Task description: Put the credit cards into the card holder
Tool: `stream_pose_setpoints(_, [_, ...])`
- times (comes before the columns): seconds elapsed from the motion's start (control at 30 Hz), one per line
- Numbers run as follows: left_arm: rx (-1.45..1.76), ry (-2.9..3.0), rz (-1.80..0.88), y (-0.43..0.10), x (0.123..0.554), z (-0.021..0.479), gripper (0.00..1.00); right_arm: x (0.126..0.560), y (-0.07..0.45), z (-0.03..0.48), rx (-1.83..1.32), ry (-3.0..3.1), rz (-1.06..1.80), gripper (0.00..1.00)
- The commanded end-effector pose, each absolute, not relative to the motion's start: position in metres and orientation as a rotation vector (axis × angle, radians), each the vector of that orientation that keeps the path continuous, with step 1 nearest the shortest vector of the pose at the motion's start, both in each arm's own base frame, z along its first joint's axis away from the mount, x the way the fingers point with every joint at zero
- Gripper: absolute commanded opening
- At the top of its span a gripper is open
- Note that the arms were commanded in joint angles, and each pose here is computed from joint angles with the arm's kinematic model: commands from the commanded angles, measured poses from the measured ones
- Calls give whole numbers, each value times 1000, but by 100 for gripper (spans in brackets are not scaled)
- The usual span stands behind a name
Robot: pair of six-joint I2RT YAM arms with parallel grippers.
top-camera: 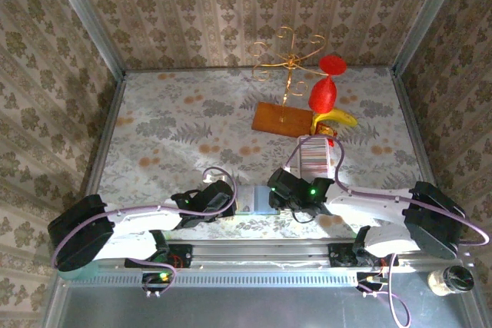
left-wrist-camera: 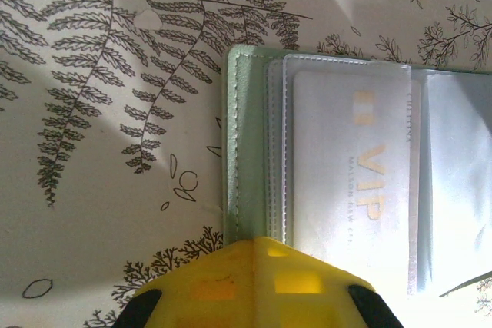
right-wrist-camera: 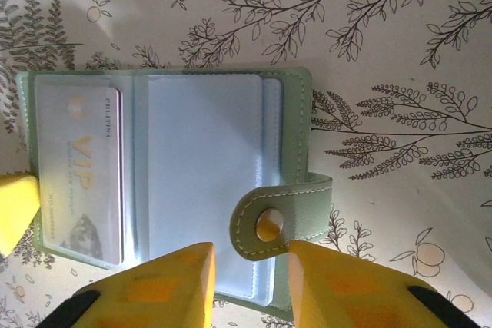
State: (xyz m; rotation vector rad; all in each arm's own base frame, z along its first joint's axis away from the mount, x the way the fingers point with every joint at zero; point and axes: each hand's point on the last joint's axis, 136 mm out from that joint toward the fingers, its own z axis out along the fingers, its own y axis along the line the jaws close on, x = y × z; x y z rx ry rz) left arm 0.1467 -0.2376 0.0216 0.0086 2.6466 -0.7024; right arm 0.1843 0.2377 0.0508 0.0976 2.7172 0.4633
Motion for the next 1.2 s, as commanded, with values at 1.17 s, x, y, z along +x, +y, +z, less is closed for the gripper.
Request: stream_pose_setpoints(1.17, [4, 2676, -651, -229, 139, 12, 2, 179, 279, 43, 2, 2748, 461, 44])
